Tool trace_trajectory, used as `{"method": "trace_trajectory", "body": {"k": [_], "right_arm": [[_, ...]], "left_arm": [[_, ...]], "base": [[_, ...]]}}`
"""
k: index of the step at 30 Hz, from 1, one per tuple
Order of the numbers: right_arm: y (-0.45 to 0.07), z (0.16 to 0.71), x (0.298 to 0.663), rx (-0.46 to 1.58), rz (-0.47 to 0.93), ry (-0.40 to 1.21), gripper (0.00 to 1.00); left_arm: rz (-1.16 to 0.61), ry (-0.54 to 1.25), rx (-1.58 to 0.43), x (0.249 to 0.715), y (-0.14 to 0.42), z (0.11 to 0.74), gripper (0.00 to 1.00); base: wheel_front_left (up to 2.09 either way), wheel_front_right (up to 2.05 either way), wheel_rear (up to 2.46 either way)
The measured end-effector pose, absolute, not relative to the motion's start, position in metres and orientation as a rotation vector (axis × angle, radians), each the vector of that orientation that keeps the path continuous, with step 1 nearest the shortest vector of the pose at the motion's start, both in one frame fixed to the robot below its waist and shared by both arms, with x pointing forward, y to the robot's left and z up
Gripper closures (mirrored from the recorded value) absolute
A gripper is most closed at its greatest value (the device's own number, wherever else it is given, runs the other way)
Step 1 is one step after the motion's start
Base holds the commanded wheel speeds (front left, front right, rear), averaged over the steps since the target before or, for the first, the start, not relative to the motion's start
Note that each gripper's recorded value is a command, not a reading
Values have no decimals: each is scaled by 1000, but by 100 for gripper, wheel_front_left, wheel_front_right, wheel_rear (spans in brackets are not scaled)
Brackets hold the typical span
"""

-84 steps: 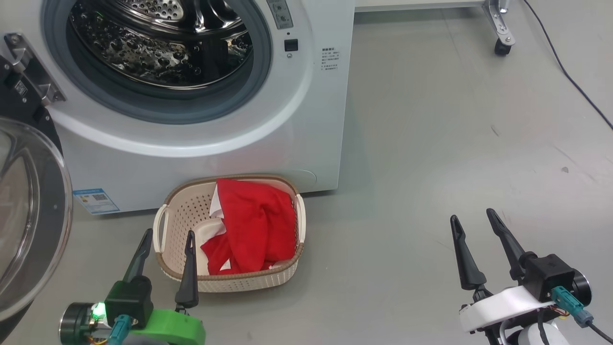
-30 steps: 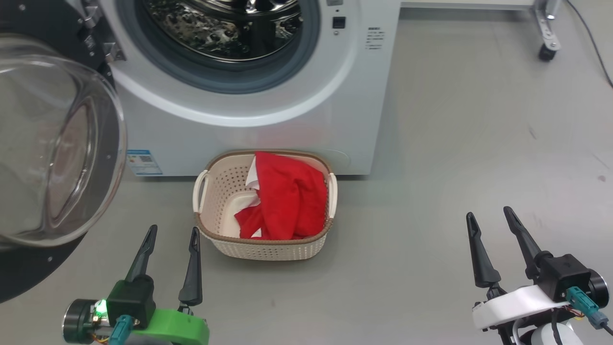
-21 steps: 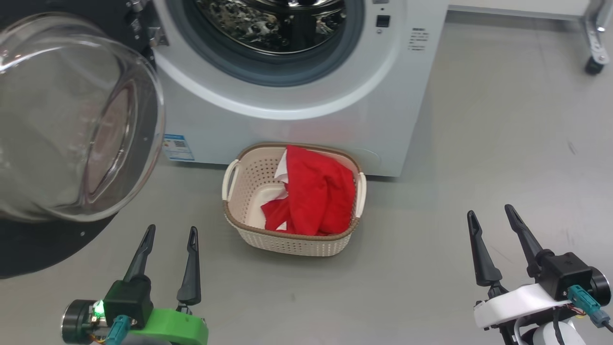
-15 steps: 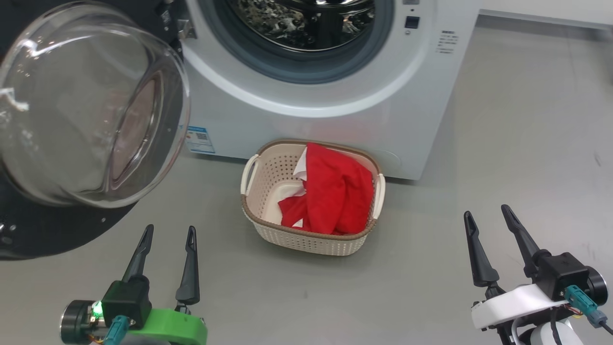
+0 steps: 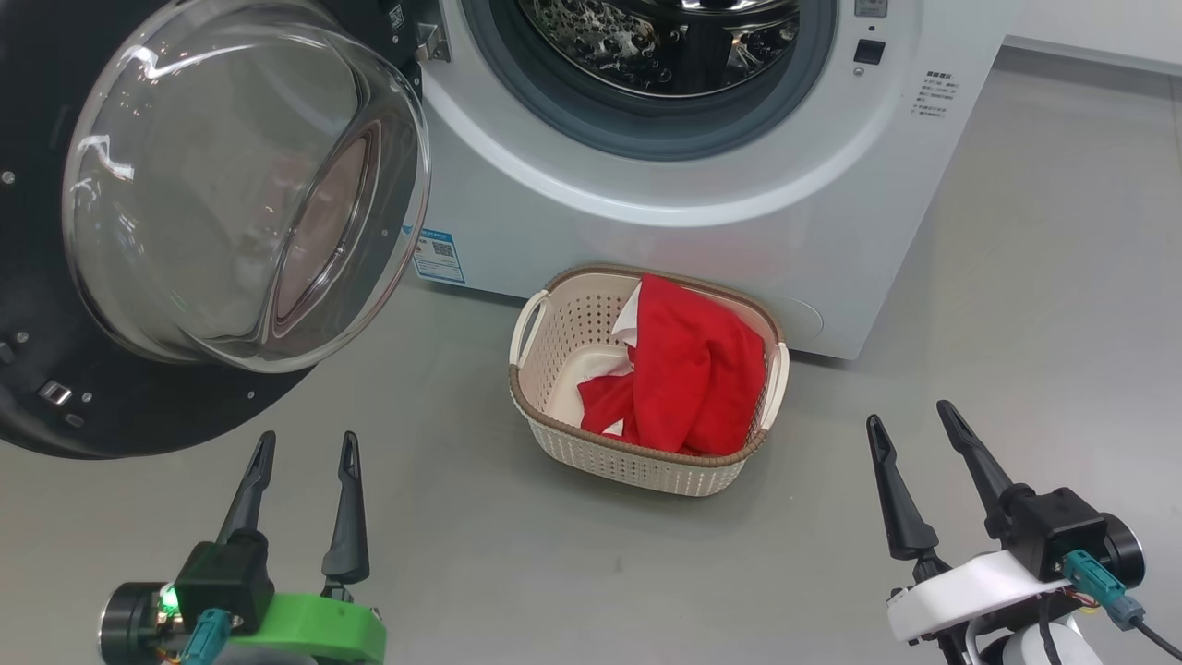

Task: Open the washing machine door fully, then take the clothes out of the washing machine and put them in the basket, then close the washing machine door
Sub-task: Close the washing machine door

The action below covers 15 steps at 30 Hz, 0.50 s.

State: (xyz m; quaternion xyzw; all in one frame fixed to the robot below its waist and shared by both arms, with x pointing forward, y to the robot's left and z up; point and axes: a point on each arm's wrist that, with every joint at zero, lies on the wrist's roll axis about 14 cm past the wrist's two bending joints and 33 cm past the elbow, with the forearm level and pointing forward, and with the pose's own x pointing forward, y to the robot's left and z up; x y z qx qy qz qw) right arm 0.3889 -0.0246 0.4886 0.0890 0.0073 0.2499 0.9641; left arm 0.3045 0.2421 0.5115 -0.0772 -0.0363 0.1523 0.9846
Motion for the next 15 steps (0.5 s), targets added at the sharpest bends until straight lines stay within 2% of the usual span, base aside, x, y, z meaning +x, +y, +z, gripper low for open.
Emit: {"method": "trace_trajectory", "body": {"k": [11, 12, 13, 14, 15], "right_arm": [[-23, 489, 388, 178, 511, 14, 0], [-23, 489, 388, 178, 511, 14, 0], [-23, 489, 388, 178, 510, 14, 0], [-23, 489, 388, 178, 510, 14, 0], [-23, 489, 388, 178, 510, 14, 0]], "left_arm": [[318, -69, -166, 300, 244, 509, 0], [318, -69, -166, 300, 243, 509, 15], [318, -69, -166, 300, 243, 509, 78], [318, -69, -166, 300, 243, 509, 100], [317, -70, -167, 300, 243, 509, 100]], "base": [[0, 0, 0], [0, 0, 0], [0, 0, 0], [0, 0, 0], [0, 0, 0]]}}
